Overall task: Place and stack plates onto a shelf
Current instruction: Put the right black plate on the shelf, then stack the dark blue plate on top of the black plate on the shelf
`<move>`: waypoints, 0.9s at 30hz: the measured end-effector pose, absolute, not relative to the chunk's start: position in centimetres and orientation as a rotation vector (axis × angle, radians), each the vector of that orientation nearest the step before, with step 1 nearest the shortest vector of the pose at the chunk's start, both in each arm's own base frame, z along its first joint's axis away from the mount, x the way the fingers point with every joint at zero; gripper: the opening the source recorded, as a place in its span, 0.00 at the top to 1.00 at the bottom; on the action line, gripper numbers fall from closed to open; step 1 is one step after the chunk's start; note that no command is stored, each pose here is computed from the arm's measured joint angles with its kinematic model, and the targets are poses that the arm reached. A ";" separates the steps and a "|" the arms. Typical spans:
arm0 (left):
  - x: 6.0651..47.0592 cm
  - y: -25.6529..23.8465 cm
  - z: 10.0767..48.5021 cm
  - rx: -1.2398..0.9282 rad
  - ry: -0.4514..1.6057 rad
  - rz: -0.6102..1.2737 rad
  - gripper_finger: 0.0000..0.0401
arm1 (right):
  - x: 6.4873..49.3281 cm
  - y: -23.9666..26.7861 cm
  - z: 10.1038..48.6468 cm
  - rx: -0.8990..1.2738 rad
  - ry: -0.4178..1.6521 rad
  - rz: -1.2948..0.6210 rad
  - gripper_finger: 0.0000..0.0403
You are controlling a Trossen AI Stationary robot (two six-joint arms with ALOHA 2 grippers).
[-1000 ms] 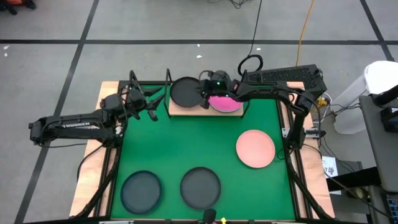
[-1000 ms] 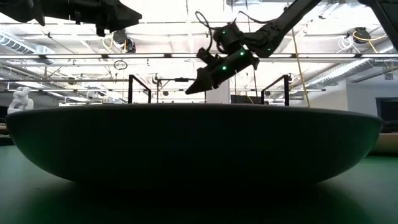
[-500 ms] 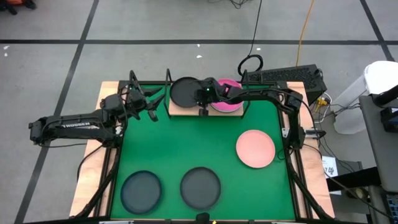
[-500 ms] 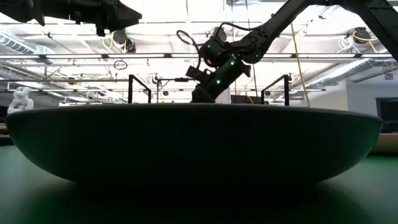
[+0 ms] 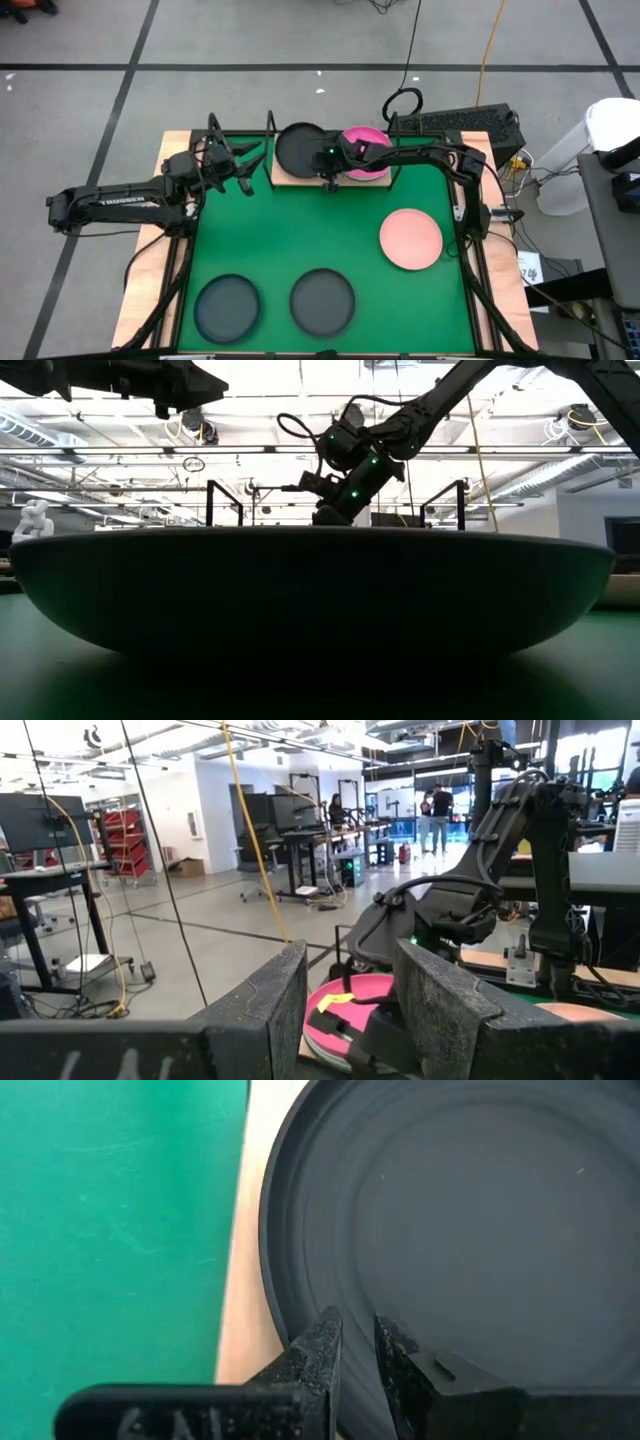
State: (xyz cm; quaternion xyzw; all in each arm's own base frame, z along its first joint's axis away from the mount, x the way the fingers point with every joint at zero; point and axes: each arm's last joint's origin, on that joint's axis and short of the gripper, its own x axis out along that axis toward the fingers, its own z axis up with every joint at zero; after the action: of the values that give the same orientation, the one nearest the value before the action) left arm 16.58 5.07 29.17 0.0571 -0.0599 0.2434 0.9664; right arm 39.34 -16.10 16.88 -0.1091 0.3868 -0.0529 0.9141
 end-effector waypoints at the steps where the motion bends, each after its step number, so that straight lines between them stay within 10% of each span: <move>1: 16.6 5.1 29.2 0.114 -0.123 0.492 0.61 | 39.4 -16.0 16.9 -0.226 0.797 -0.108 0.88; 14: 16.6 5.1 29.2 0.099 -0.129 0.491 0.61 | 39.1 -16.0 18.2 -0.312 0.809 -0.198 0.88; 27: 17.3 4.1 27.9 0.121 0.000 0.405 0.61 | 33.2 -11.8 30.4 -0.395 0.569 -0.279 0.88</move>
State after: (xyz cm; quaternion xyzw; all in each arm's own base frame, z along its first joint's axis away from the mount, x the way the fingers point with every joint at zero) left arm 17.26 4.12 27.89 0.0599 -0.0001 0.2011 0.9777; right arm 33.21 -11.82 30.42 -0.1929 0.2781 -0.1365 0.9311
